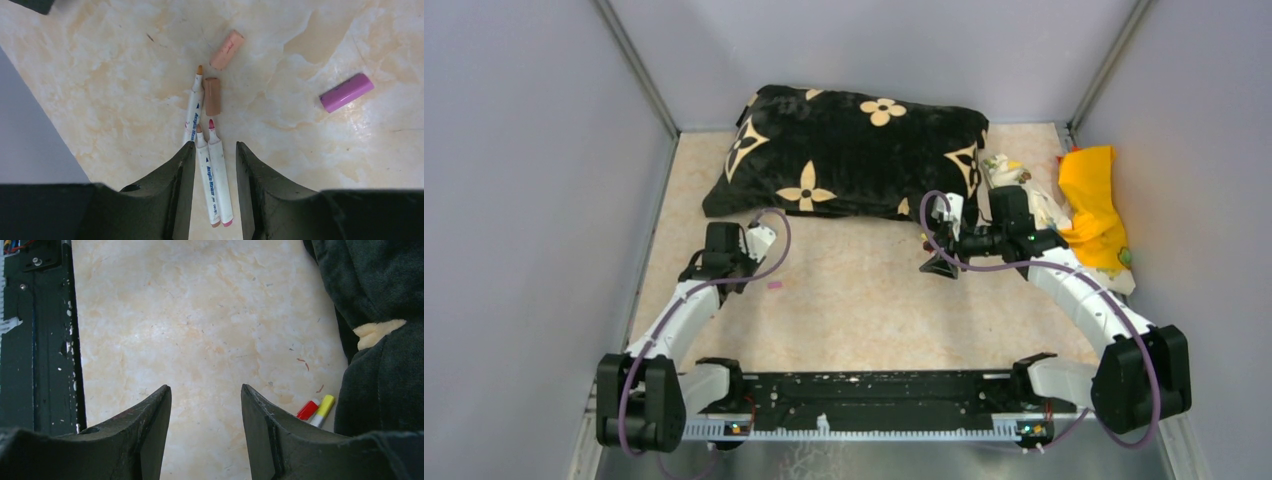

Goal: Insert the pens into the pen caps
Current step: Pick up the pen from the center of the board.

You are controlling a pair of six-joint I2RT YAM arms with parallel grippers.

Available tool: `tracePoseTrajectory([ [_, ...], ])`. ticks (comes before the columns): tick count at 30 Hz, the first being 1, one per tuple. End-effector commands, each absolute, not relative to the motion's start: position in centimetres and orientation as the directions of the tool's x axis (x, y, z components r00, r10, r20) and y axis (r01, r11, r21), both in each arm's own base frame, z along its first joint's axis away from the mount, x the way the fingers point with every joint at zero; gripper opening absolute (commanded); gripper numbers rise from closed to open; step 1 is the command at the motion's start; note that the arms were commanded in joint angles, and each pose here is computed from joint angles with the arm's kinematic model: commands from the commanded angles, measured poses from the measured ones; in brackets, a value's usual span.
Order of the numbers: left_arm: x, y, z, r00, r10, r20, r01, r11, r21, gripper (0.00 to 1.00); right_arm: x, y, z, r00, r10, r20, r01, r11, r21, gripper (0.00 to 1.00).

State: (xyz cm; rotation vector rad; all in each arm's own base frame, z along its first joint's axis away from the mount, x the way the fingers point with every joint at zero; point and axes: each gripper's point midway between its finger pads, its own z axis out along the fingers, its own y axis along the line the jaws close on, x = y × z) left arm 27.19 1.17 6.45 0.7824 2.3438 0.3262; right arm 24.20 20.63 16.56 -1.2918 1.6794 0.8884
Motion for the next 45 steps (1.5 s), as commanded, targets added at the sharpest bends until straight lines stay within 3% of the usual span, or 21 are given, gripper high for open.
tracePoseTrajectory([
  [1, 26.0, 2.1, 5.3, -0.656, 0.63, -0.416, 0.486, 0.774, 0.407, 0.4, 24.4, 21.4, 17.8, -0.094, -0.379, -0.921, -0.98, 0.197, 0.019, 0.53],
  [8, 24.2, 3.1, 4.2, -0.748, 0.545, -0.379, 0.409, 0.828, 0.385, 0.36, 24.4, 21.7, 17.4, -0.094, -0.398, -0.913, -0.981, 0.191, 0.018, 0.53],
  [13, 23.5, 4.1, 3.8, -0.783, 0.504, -0.364, 0.35, 0.841, 0.412, 0.39, 24.4, 21.9, 17.1, -0.102, -0.409, -0.907, -0.982, 0.188, 0.026, 0.53],
  [36, 23.9, 3.4, 2.2, -0.808, 0.488, -0.329, 0.385, 0.861, 0.332, 0.36, 24.5, 21.9, 16.5, -0.126, -0.423, -0.897, -0.98, 0.191, 0.047, 0.53],
  [45, 23.3, 1.4, 2.2, -0.757, 0.555, -0.344, 0.502, 0.832, 0.237, 0.13, 24.6, 21.8, 16.5, -0.124, -0.424, -0.897, -0.98, 0.194, 0.043, 0.53],
])
